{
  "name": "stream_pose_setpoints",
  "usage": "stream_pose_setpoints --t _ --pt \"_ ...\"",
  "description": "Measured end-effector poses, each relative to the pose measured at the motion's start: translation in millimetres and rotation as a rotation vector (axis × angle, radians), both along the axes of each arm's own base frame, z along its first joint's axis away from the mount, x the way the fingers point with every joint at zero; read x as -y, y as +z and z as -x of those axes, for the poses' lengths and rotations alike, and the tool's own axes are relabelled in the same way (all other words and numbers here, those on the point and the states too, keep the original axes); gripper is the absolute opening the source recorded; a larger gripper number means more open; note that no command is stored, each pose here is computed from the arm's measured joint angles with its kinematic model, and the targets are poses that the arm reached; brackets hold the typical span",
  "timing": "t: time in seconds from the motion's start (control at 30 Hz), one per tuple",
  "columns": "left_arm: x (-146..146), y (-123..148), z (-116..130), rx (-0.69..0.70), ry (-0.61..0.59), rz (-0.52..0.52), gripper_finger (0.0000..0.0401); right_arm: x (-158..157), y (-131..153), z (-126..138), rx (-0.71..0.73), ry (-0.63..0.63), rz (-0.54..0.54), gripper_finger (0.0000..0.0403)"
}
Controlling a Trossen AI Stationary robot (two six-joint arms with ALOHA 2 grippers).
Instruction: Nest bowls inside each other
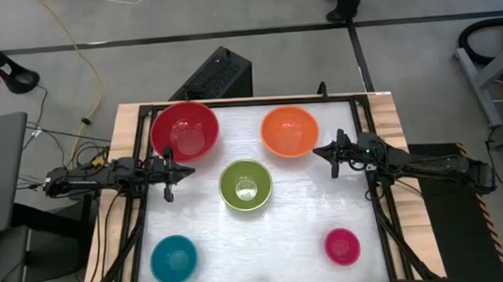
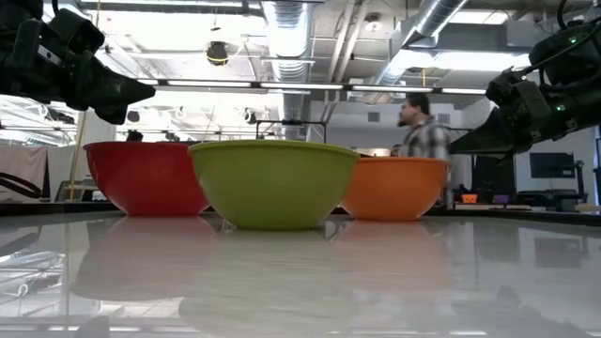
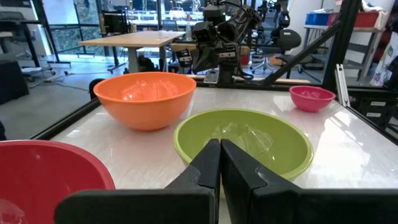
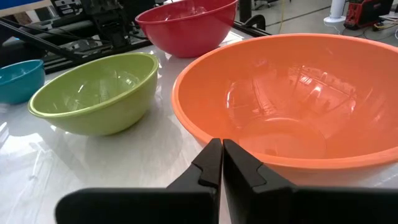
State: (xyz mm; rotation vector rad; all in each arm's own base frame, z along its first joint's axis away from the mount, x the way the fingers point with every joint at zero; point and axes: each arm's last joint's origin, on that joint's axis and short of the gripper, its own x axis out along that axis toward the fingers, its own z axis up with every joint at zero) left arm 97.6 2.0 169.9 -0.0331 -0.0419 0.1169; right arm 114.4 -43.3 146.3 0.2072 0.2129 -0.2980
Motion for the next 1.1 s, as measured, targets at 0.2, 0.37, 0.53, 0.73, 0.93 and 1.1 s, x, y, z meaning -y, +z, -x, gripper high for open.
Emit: stream_pose_setpoints --t 0.2,0.37,0.53,0.73,0.93,1.1 --pt "0.0 -0.1 0.0 -0.001 0.000 0.000 0.0000 0.0 0.0 0.0 0.000 0.000 -0.001 0.0036" --pt "0.0 -0.1 0.0 0.000 0.000 0.000 0.0000 0.0 0.0 0.0 0.000 0.000 0.000 0.0036" --pt "0.0 0.0 0.0 0.000 0.000 0.000 0.0000 0.0 0.0 0.0 0.000 0.000 0.000 0.0036" --pt "0.0 -0.1 0.0 0.000 0.000 0.000 0.0000 0.0 0.2 0.0 0.002 0.000 0.000 0.0036" --pt "0.0 0.0 0.0 0.000 0.000 0.000 0.0000 0.0 0.1 0.0 0.001 0.000 0.000 0.0036" --pt "0.0 -0.2 0.0 -0.001 0.000 0.000 0.0000 0.1 1.9 -0.4 0.028 -0.008 -0.026 0.0036"
